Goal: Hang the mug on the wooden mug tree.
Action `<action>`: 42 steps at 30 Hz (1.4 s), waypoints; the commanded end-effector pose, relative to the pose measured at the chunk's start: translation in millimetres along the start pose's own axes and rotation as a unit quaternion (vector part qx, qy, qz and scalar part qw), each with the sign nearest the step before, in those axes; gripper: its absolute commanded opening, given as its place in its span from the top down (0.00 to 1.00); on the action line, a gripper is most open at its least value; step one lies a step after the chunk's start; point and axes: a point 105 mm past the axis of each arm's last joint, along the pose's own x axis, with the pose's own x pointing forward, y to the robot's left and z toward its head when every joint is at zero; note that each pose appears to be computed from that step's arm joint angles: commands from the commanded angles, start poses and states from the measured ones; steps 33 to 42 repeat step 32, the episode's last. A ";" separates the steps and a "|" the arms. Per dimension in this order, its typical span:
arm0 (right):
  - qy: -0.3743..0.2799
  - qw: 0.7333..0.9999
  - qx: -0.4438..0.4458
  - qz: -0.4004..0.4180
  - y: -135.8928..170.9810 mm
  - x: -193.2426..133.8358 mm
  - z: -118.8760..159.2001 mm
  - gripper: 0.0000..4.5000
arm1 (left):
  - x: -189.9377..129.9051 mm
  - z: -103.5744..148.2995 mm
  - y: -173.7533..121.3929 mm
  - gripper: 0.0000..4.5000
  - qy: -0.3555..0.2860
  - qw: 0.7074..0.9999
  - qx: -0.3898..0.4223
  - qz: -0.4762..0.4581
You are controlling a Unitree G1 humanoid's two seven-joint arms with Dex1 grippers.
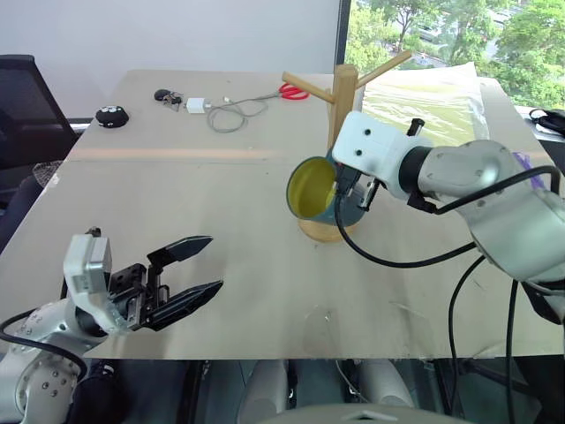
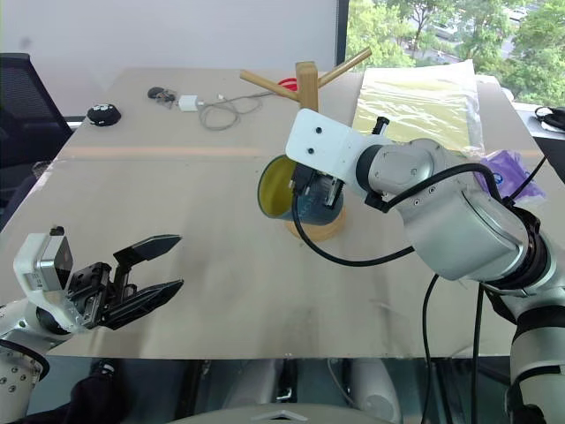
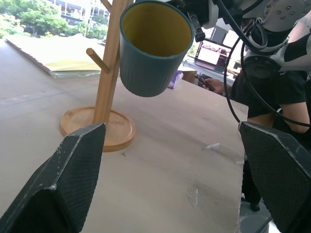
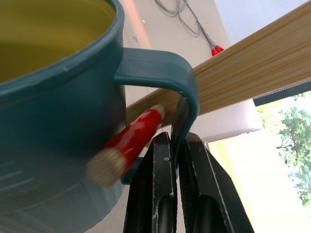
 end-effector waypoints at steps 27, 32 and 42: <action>-0.087 0.939 0.327 0.062 57.4 -115.3 -152.0 0.02 | -11.6 -29.9 32.3 0.00 0.145 0.984 0.023 0.100; -0.065 0.932 0.353 0.049 76.1 -122.6 -174.8 0.02 | -8.5 -34.0 32.0 0.00 0.168 0.980 0.021 0.106; -0.065 0.932 0.353 0.049 76.1 -122.6 -174.8 0.02 | -8.5 -34.0 32.0 0.00 0.168 0.980 0.021 0.106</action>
